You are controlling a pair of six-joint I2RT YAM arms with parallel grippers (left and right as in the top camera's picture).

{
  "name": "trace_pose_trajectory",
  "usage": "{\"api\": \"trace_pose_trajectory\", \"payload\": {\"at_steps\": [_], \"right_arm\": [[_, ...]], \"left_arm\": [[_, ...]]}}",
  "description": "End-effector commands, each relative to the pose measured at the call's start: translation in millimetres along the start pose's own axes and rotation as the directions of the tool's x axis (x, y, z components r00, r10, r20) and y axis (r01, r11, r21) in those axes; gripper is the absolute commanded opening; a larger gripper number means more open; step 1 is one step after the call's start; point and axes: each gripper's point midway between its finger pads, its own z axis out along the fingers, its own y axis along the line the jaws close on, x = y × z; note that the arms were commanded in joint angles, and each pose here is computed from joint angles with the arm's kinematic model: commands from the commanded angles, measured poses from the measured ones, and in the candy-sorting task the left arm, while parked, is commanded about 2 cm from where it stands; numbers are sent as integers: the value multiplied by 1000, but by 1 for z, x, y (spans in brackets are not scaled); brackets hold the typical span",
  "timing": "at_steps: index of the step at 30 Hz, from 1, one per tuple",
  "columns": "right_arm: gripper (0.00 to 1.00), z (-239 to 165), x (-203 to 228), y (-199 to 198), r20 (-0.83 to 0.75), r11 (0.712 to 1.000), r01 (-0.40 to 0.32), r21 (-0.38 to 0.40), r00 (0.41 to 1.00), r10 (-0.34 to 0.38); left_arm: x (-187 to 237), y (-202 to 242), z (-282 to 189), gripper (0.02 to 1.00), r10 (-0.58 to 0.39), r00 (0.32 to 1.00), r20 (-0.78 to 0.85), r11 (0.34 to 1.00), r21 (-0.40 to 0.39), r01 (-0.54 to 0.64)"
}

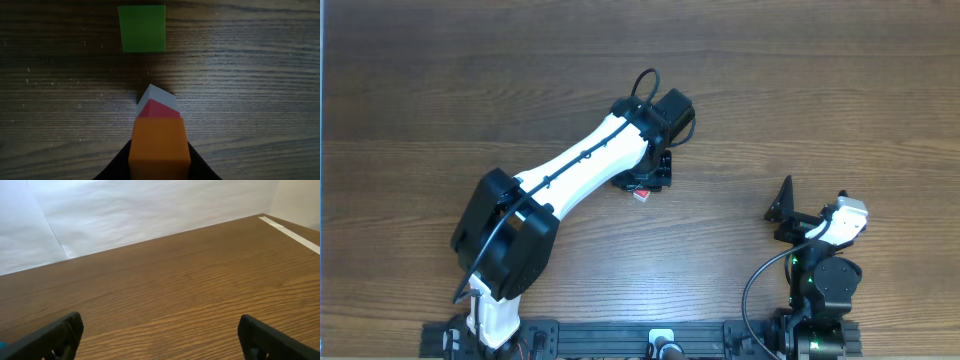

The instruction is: Stack Cubes

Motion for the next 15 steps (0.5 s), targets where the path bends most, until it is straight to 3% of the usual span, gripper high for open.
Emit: {"api": "trace_pose_trajectory", "payload": {"at_steps": [1,15], "right_arm": [[993,-1,2,-3,-11,1000,7,16,1000,-7],[993,-1,2,-3,-11,1000,7,16,1000,-7]], "left_arm": [[-4,-1,-13,38,6,1000,22,1000,22,-6],[-1,-2,-19,42,34,999,26,999,29,-35]]}}
